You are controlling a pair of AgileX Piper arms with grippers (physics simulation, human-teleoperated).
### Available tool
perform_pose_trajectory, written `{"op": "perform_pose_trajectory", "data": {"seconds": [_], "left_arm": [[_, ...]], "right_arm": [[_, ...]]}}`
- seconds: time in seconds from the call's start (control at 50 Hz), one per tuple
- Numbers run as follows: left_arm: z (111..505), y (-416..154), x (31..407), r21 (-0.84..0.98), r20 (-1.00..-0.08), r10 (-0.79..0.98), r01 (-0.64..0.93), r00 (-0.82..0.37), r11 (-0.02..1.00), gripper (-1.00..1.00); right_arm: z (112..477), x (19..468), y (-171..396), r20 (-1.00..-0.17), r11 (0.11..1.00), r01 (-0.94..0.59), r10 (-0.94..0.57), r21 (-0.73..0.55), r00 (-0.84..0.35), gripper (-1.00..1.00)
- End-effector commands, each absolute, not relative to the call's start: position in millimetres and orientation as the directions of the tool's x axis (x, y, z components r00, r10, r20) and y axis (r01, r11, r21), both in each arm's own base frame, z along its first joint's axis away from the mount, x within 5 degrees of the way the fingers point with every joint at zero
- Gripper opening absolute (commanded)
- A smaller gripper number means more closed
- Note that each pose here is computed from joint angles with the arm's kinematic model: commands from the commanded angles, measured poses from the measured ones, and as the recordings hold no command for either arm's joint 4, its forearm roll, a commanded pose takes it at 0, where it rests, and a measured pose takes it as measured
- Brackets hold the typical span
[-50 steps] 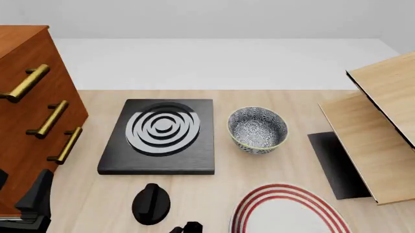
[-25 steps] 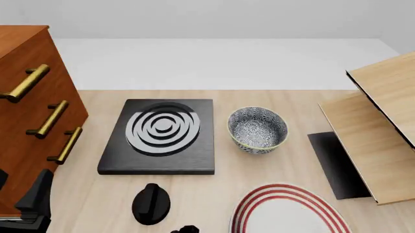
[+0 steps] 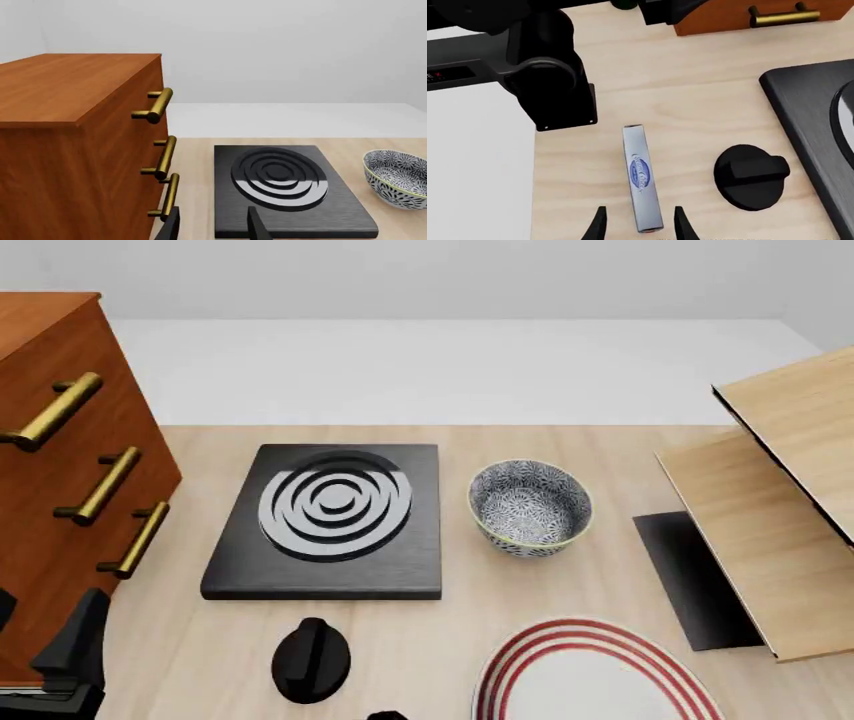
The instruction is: Pick up the cream cheese and put it in the bowl.
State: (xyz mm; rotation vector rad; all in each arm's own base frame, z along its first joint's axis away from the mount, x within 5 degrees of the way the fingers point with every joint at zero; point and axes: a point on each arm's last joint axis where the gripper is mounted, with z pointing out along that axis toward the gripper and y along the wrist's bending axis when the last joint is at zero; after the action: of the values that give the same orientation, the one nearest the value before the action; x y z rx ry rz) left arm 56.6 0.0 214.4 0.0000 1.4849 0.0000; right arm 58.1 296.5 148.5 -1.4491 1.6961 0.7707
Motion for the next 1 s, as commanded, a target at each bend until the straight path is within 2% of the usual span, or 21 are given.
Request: {"op": "perform_pose_trajectory", "data": {"seconds": [0.02, 1.0], "left_arm": [[214.4, 0.0, 56.6, 0.0, -0.996, 0.0, 0.0, 0.086, 1.0, 1.0], [214.4, 0.0, 56.6, 0.0, -0.996, 0.0, 0.0, 0.086, 1.0, 1.0]], "right_arm": [[141.5, 59.9, 296.0, -0.845, 0.186, -0.982, -0.529, -0.02, -0.083, 1.0], [114.6, 67.0, 297.2, -0.832, 0.228, -0.974, -0.538, 0.012, -0.136, 1.0]]}}
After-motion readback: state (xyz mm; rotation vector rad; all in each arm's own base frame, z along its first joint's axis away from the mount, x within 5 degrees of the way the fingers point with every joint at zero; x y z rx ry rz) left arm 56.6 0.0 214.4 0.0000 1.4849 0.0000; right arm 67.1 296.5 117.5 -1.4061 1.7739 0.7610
